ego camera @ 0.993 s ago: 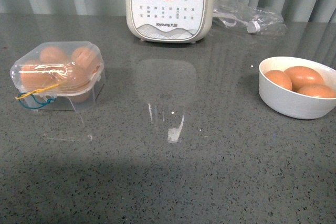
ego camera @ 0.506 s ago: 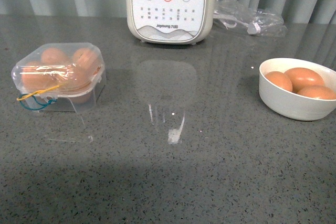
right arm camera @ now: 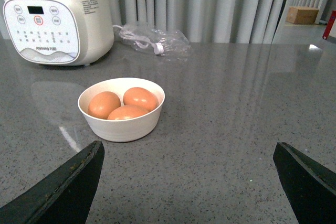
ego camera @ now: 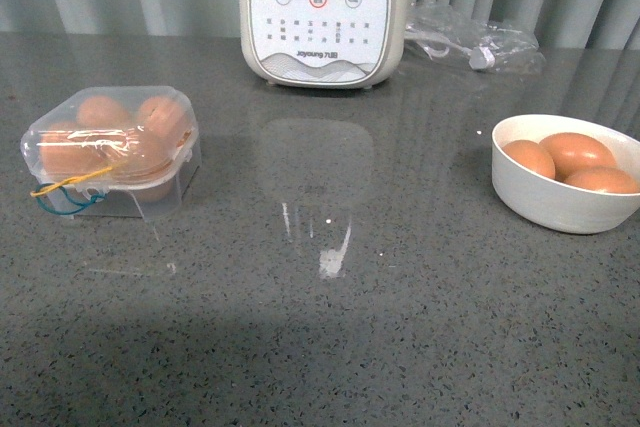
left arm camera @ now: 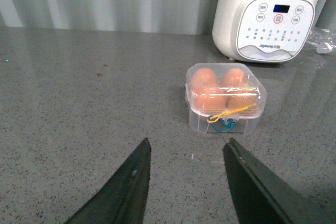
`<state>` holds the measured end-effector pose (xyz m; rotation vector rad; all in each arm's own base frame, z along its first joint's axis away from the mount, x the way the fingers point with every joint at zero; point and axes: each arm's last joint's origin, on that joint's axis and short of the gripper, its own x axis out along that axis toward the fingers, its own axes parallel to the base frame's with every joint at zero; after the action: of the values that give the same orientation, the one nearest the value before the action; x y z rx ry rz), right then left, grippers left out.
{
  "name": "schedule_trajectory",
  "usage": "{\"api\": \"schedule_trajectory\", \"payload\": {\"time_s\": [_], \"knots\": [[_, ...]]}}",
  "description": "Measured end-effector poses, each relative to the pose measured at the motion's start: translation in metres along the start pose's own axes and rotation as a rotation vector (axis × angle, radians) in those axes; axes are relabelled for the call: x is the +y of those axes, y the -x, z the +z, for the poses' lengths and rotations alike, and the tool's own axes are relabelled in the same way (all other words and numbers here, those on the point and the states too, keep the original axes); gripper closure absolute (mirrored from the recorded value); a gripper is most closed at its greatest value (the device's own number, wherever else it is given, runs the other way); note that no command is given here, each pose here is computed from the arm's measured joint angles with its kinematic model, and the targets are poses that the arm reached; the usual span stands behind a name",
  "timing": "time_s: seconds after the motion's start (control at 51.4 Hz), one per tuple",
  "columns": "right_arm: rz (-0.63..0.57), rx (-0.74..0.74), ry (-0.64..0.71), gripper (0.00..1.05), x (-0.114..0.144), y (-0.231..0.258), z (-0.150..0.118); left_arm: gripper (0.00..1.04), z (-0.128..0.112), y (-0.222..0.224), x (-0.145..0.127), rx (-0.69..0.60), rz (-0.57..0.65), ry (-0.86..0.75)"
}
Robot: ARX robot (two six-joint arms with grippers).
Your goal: Put egg into box
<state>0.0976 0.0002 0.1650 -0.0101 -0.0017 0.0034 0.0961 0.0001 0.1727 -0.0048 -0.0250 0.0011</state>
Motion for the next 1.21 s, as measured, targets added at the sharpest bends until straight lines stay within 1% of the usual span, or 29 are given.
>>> {"api": "schedule_trajectory", "payload": {"time_s": [0.039, 0.058, 0.136, 0.156, 0.234, 0.253, 0.292, 0.37, 1.207], "knots": [[0.0, 0.0, 0.0, 0.07, 0.0, 0.0, 0.0, 0.52, 0.0, 0.0, 0.0, 0.0, 0.0, 0.0], [0.0, 0.0, 0.0, 0.07, 0.0, 0.0, 0.0, 0.47, 0.0, 0.0, 0.0, 0.0, 0.0, 0.0], [0.0, 0.0, 0.0, 0.07, 0.0, 0.0, 0.0, 0.36, 0.0, 0.0, 0.0, 0.0, 0.0, 0.0], [0.0, 0.0, 0.0, 0.07, 0.0, 0.0, 0.0, 0.31, 0.0, 0.0, 0.0, 0.0, 0.0, 0.0], [0.0, 0.0, 0.0, 0.07, 0.0, 0.0, 0.0, 0.17, 0.0, 0.0, 0.0, 0.0, 0.0, 0.0], [0.0, 0.0, 0.0, 0.07, 0.0, 0.0, 0.0, 0.11, 0.0, 0.0, 0.0, 0.0, 0.0, 0.0], [0.0, 0.0, 0.0, 0.07, 0.0, 0.0, 0.0, 0.05, 0.0, 0.0, 0.0, 0.0, 0.0, -0.001], [0.0, 0.0, 0.0, 0.07, 0.0, 0.0, 0.0, 0.07, 0.0, 0.0, 0.0, 0.0, 0.0, 0.0], [0.0, 0.0, 0.0, 0.07, 0.0, 0.0, 0.0, 0.07, 0.0, 0.0, 0.0, 0.0, 0.0, 0.0]]}}
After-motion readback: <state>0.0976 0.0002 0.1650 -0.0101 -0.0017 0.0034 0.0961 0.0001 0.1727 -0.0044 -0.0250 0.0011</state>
